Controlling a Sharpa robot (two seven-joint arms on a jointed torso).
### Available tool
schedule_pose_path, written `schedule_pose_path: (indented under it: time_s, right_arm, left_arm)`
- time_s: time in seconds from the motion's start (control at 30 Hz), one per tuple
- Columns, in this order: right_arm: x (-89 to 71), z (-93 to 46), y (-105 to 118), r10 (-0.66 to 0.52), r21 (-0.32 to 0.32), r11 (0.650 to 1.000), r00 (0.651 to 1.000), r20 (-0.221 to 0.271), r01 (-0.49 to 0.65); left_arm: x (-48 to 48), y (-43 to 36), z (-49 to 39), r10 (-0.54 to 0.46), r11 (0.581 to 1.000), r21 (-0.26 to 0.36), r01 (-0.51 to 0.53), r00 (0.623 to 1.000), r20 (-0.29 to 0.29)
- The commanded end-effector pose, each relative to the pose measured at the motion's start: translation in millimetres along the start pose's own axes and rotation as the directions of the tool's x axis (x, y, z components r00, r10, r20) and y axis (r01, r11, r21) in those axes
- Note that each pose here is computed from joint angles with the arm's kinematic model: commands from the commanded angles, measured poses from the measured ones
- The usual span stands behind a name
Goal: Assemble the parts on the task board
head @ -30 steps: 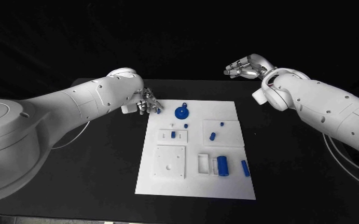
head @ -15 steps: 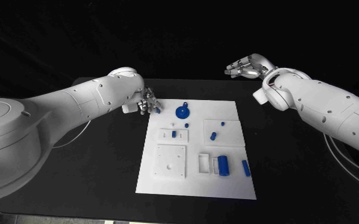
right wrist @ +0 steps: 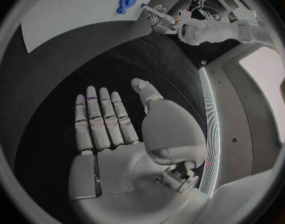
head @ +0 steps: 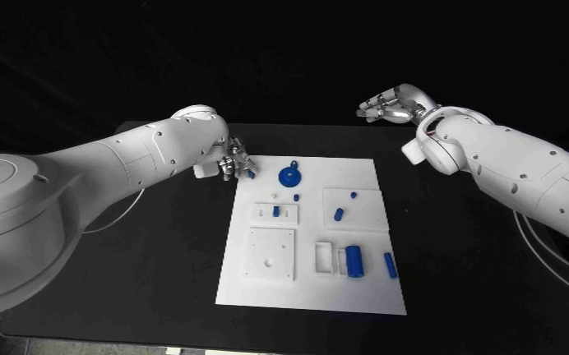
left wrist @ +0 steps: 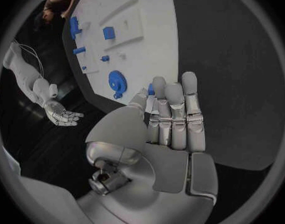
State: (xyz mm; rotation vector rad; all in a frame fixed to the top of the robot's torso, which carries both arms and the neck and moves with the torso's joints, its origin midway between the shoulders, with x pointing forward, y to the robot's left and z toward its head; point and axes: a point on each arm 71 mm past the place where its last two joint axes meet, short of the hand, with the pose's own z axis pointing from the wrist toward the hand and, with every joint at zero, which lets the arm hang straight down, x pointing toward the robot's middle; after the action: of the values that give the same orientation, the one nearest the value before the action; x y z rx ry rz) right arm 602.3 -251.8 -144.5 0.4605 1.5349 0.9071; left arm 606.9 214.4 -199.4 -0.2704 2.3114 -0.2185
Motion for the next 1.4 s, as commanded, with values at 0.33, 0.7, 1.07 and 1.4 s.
schedule_pose_path:
  time_s: [0.33, 0.7, 1.07, 1.4]
  right_arm:
    - [-0.2, 0.0, 0.4, 0.000, -0.006, 1.000, 1.000, -0.006, 0.000]
    - [-0.1, 0.0, 0.5, 0.001, -0.005, 1.000, 1.000, -0.008, -0.001]
    - [-1.6, -0.7, -0.7, -0.001, -0.003, 1.000, 1.000, -0.005, 0.001]
    - [-5.3, -2.4, -3.4, -0.004, 0.002, 1.000, 1.000, 0.001, 0.004]
  left_arm:
    - [1.6, 0.8, 0.6, -0.024, 1.000, 0.016, 0.024, 1.000, -0.001]
    - [2.6, 0.7, 0.0, -0.041, 0.999, 0.018, 0.041, 0.999, 0.000]
    - [2.0, 3.5, -3.1, -0.068, 0.998, 0.023, 0.067, 0.996, 0.063]
    - [6.8, 6.4, -12.1, -0.087, 0.995, 0.054, 0.080, 0.985, 0.148]
